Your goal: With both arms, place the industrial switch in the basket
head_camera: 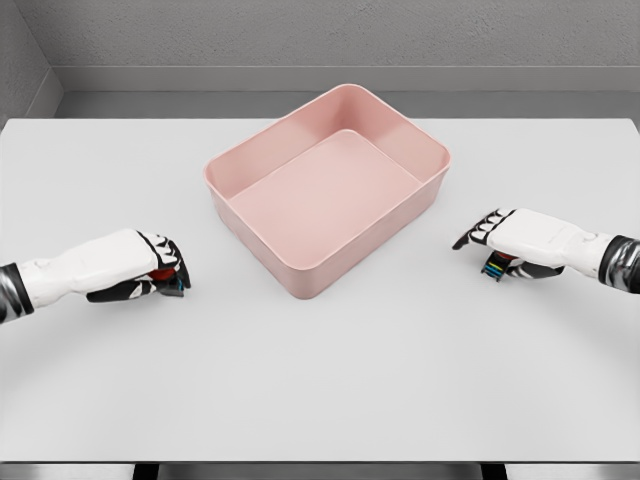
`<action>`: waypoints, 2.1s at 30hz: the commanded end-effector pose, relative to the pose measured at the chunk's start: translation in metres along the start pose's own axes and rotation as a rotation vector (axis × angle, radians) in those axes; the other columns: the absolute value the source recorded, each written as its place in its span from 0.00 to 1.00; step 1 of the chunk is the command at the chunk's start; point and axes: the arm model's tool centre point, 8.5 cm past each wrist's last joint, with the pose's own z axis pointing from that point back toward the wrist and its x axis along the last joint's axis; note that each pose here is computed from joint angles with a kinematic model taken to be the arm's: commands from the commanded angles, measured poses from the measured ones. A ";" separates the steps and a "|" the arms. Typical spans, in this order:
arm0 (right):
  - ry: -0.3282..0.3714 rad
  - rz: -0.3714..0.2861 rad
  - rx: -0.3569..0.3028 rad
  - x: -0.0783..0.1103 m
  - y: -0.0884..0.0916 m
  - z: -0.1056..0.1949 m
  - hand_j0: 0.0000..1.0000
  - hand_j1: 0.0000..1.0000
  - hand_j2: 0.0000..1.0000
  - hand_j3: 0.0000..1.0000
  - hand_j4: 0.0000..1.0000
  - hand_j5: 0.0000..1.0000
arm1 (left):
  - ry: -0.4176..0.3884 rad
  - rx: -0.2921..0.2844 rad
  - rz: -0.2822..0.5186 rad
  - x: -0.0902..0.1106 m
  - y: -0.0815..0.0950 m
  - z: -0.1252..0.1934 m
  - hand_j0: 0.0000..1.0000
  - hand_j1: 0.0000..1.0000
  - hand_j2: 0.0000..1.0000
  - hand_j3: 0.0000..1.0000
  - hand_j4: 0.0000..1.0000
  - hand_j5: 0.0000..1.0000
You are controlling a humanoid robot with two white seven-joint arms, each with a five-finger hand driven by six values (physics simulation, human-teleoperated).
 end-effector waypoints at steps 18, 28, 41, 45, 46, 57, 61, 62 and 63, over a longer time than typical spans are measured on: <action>-0.005 -0.012 -0.003 -0.001 0.000 0.002 0.33 0.33 0.33 0.33 0.33 0.33 | -0.002 0.015 -0.030 0.000 0.018 0.004 0.46 0.46 0.46 0.46 0.46 0.46; -0.026 0.010 -0.100 -0.004 -0.042 0.004 0.33 0.33 0.33 0.33 0.33 0.33 | -0.004 0.040 -0.076 -0.001 0.044 0.009 0.46 0.46 0.46 0.46 0.46 0.46; -0.027 0.064 -0.158 -0.005 -0.075 0.008 0.33 0.33 0.33 0.33 0.33 0.33 | -0.024 0.083 -0.136 0.005 0.074 0.006 0.47 0.47 0.47 0.47 0.47 0.47; -0.029 0.094 -0.185 -0.003 -0.091 0.009 0.33 0.33 0.33 0.33 0.33 0.33 | -0.030 0.099 -0.158 0.007 0.084 0.005 0.47 0.47 0.47 0.47 0.47 0.47; -0.028 0.099 -0.190 -0.003 -0.095 0.010 0.33 0.33 0.33 0.33 0.33 0.33 | -0.033 0.100 -0.160 0.008 0.085 0.005 0.46 0.46 0.46 0.46 0.46 0.46; -0.076 0.160 -0.248 0.010 -0.133 -0.006 0.33 0.33 0.33 0.33 0.33 0.33 | -0.060 0.138 -0.195 0.015 0.105 -0.001 0.46 0.46 0.46 0.46 0.46 0.46; -0.091 0.183 -0.264 0.015 -0.146 -0.010 0.33 0.33 0.33 0.33 0.33 0.33 | -0.061 0.146 -0.205 0.015 0.110 -0.001 0.46 0.46 0.46 0.46 0.46 0.46; -0.093 0.185 -0.267 0.016 -0.148 -0.011 0.33 0.33 0.33 0.33 0.33 0.33 | -0.061 0.148 -0.207 0.015 0.111 -0.001 0.46 0.46 0.46 0.46 0.46 0.46; -0.093 0.194 -0.273 0.016 -0.153 -0.010 0.33 0.33 0.33 0.33 0.33 0.33 | -0.060 0.150 -0.213 0.015 0.114 0.000 0.46 0.46 0.46 0.46 0.46 0.46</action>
